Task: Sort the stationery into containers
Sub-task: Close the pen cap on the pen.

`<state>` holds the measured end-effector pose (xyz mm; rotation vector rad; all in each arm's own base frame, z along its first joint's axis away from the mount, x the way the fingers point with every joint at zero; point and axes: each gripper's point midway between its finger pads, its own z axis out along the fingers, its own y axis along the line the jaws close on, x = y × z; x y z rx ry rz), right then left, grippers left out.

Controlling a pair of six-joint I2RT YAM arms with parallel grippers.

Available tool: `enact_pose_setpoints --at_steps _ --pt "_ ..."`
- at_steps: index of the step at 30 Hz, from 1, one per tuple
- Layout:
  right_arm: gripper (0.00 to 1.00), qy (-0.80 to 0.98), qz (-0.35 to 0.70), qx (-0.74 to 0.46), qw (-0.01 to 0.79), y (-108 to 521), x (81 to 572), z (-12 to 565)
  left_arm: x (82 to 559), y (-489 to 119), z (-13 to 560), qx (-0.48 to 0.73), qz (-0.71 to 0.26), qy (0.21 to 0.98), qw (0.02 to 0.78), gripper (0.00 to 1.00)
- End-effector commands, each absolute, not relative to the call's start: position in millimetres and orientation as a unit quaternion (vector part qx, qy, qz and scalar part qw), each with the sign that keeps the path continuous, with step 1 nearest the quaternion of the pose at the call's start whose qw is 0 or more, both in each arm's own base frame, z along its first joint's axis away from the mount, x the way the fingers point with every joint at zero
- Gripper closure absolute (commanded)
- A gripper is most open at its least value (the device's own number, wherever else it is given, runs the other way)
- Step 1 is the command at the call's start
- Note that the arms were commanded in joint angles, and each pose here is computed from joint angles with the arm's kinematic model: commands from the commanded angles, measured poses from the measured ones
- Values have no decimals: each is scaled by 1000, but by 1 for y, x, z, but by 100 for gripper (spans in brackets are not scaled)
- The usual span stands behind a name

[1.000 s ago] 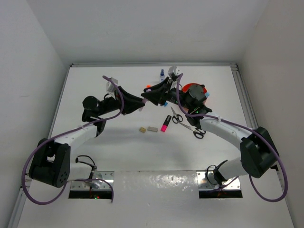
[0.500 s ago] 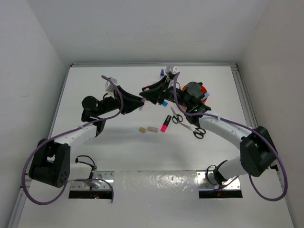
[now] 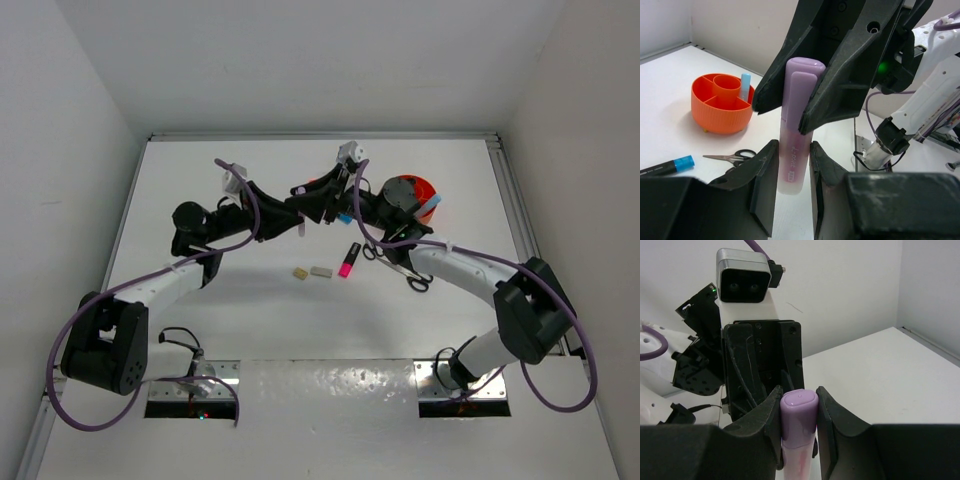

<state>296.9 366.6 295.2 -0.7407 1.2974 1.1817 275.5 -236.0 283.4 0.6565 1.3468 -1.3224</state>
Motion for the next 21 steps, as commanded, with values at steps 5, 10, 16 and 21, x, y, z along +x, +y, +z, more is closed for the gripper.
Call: enact_pose_setpoints --at_steps 5,10,16,21 --pt "100 694 503 -357 372 370 245 155 257 -217 406 294 -513 385 709 100" --pt "100 692 503 -351 381 365 249 162 256 -217 403 293 -513 387 708 100" --pt "93 681 515 -343 392 365 256 186 254 -219 396 306 -508 392 703 100" --pt "58 658 533 -331 417 371 276 236 250 -224 382 318 -514 406 685 100"
